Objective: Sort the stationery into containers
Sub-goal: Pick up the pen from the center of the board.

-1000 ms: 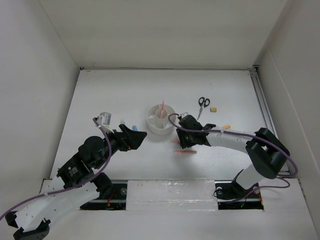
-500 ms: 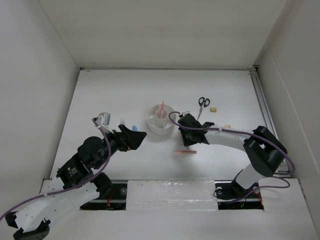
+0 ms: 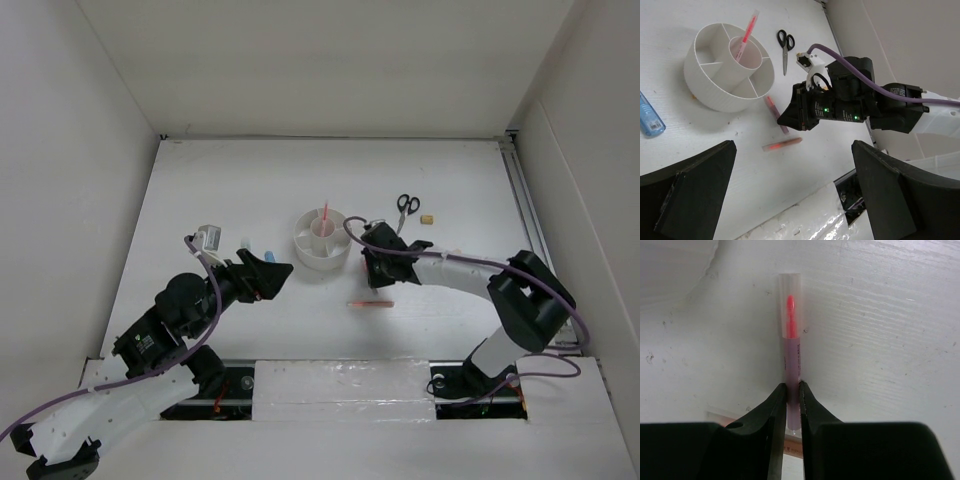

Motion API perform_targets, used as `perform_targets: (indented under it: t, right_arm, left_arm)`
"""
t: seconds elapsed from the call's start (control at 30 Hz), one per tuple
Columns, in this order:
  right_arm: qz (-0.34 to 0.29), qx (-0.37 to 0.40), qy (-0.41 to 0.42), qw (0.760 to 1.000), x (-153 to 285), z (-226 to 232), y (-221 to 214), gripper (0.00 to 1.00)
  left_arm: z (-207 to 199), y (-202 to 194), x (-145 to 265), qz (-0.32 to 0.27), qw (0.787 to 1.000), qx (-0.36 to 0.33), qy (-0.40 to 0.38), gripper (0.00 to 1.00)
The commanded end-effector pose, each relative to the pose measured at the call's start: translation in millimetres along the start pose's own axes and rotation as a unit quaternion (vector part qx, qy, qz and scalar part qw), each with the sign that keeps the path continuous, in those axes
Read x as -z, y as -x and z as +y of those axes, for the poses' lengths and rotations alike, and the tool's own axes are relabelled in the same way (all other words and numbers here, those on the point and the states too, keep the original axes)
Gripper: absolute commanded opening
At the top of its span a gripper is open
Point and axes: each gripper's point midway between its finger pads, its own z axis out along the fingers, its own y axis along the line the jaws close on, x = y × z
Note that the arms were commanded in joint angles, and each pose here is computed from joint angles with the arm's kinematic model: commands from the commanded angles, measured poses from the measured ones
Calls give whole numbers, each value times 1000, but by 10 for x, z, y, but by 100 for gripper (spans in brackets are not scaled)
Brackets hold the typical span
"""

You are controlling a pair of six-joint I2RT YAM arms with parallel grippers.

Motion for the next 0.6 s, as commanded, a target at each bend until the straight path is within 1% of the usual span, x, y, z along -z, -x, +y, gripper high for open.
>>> perform_targets:
  t: [0.0, 0.07, 0.13, 0.17, 0.23, 0.3, 0.33, 0.37, 0.4, 0.43, 0.47, 0.5, 0.57]
  right_arm:
    - [-14, -29, -1, 999, 86, -67, 28, 0]
    - [-39, -45, 3, 998, 187, -136, 142, 0]
    - [-81, -60, 11, 995, 390, -171, 349, 0]
    - [-90, -61, 7, 994, 455, -197, 376, 0]
    - [-119, -65, 18, 991, 660, -201, 513, 0]
    - [-139, -68, 22, 988, 798, -207, 577, 0]
    - [-162, -57, 45, 984, 972, -140, 642, 0]
    - [-185, -50, 95, 977, 1119, 61, 737, 0]
    - [-197, -38, 128, 971, 1217, 154, 751, 0]
    - [-244, -34, 182, 952, 1481, 312, 908, 0]
    - [-255, -21, 224, 940, 1608, 458, 909, 0]
    - [-254, 1, 282, 925, 1762, 655, 845, 0]
    - [-265, 11, 323, 909, 1981, 782, 797, 0]
  left_arm:
    - [-112, 130, 37, -20, 1000, -2, -19, 100]
    - [-112, 130, 37, -20, 1000, -2, -19, 100]
    - [-151, 160, 16, -26, 999, 0, -25, 100]
    - [-168, 143, 20, -21, 999, -1, -30, 100]
    - [-237, 210, 17, -34, 998, 4, -43, 100]
    - [-269, 167, -8, -30, 998, -1, -58, 100]
    - [-343, 212, -21, -42, 996, 3, -76, 100]
    - [-369, 179, -55, -37, 996, 3, -84, 100]
    - [-392, 152, -87, -33, 995, -2, -91, 100]
    - [-445, 123, -169, -29, 994, -2, -102, 100]
    - [-497, 111, -203, -25, 993, -2, -112, 100]
    - [-574, 67, -222, -13, 991, -9, -131, 100]
    - [-715, 66, -302, -9, 987, -9, -158, 97]
